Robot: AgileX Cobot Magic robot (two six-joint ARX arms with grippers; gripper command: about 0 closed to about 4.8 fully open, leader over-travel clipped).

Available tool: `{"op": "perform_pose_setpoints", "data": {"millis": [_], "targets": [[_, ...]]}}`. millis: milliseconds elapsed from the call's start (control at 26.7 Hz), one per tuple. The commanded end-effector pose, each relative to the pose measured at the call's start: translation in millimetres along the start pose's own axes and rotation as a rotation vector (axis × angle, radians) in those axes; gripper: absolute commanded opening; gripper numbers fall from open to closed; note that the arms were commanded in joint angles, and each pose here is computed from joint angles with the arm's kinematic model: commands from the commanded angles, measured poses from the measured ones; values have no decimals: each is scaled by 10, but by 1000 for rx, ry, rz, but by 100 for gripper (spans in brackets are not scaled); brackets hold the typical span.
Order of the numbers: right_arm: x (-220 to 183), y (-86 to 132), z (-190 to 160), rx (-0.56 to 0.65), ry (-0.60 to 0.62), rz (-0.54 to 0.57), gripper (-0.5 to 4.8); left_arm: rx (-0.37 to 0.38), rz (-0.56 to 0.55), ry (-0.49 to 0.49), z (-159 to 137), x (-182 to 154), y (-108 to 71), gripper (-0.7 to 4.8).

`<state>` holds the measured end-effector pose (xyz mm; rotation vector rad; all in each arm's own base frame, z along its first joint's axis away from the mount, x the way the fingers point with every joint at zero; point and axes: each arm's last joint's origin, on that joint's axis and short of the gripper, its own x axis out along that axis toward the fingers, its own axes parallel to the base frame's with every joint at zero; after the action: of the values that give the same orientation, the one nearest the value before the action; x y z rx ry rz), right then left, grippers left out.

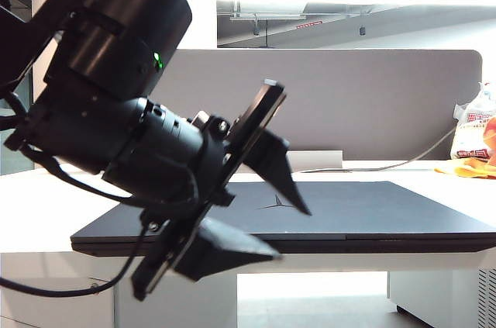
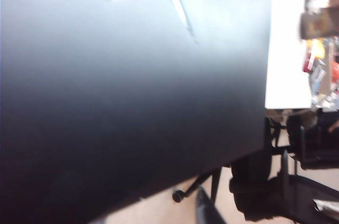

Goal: Open the lid of the laptop and use the keypad to enter the password "123".

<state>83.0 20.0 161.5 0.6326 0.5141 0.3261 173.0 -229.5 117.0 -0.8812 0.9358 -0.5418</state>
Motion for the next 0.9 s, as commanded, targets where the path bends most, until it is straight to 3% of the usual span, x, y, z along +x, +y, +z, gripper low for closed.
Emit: {"op": "perform_pose_setpoints", "data": {"millis": [37,225,337,562,750,900], "targets": [[-5,13,16,-5,-11,4,-5,7,-80,-32,45,-4,-97,173],[-5,13,16,-5,-11,5,-5,44,-95,-38,49,-6,-112,169],[-5,13,16,-5,-11,5,-5,88,-101,-51,56,-7,-122,113],[-5,13,16,-5,-11,5,-5,142,-102,-62,78,-9,-120,79],[-5,14,15,-4,-9,7,-5,178,-104,-98,131,-25,-130,79],[-5,14,14,-4,-6,10,-5,185,-136,-27,114,-26,-132,79]]}}
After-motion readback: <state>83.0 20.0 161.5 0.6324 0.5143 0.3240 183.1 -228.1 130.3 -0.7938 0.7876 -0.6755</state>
